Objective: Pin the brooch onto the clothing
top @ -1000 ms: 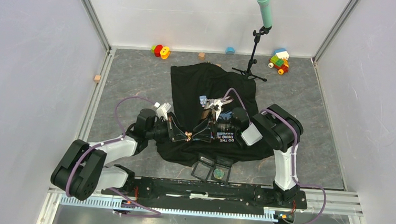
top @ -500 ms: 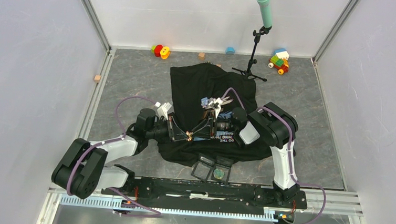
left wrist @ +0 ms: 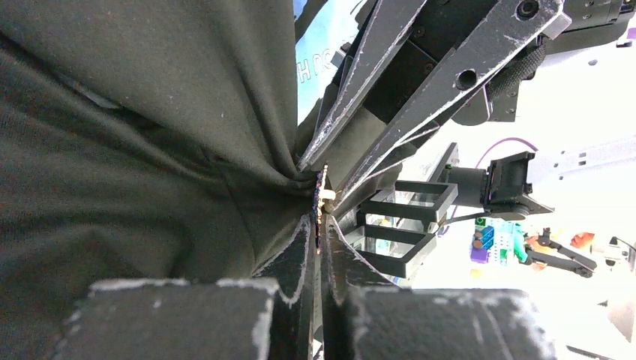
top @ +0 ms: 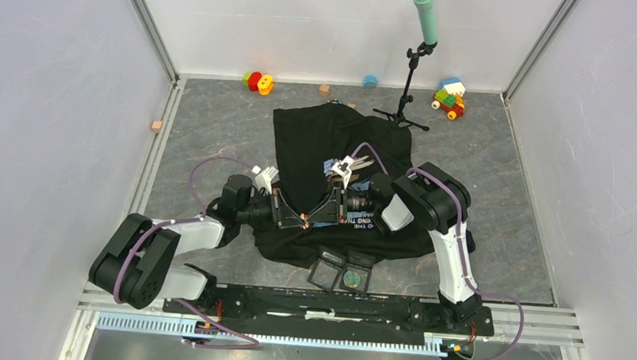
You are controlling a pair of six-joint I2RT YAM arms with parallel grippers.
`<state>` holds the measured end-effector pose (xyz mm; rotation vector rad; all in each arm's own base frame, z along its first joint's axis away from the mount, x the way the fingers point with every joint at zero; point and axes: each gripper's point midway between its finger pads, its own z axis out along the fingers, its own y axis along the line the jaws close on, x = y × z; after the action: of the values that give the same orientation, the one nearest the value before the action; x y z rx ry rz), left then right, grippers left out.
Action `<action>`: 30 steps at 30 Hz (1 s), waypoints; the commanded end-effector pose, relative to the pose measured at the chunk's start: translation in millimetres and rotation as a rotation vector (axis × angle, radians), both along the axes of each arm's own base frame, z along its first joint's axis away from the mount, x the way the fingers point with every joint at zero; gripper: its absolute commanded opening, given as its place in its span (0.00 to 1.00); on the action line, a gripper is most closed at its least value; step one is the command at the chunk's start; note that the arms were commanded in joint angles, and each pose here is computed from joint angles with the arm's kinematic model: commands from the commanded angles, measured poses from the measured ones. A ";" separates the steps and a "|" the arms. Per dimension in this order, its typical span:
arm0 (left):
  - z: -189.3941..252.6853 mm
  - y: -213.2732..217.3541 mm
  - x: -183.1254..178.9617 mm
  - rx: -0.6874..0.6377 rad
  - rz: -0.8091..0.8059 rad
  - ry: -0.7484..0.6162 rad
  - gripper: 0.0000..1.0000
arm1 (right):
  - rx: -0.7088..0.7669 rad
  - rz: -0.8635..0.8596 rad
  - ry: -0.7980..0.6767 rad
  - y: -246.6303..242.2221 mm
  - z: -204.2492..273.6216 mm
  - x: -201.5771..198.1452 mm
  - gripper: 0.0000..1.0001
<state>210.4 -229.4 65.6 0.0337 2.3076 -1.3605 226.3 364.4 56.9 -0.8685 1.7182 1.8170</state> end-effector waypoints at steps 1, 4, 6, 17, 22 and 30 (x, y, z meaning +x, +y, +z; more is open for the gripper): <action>19.3 -8.0 5.4 -0.065 -0.026 -0.046 0.02 | 0.182 0.034 -0.231 1.7 41.7 -1.2 0.28; 18.4 -8.9 6.3 -0.065 -0.029 -0.036 0.02 | 0.182 0.036 -0.228 2.0 41.3 -1.6 0.27; 17.3 -9.3 6.1 -0.065 -0.032 -0.028 0.02 | 0.182 0.037 -0.229 2.3 41.5 -1.6 0.27; 15.7 -11.4 7.3 -0.069 -0.040 -0.012 0.02 | 0.167 0.046 -0.219 4.4 36.9 -2.0 0.24; 15.4 -12.5 7.7 -0.075 -0.043 -0.008 0.02 | 0.145 0.044 -0.215 6.1 30.6 -0.6 0.22; 16.2 -13.5 8.7 -0.080 -0.046 -0.004 0.02 | 0.122 0.040 -0.214 7.1 24.8 0.6 0.21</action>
<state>209.8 -233.1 59.6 0.0355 2.3316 -1.3971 224.2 364.4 55.7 -0.8915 1.7137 1.8295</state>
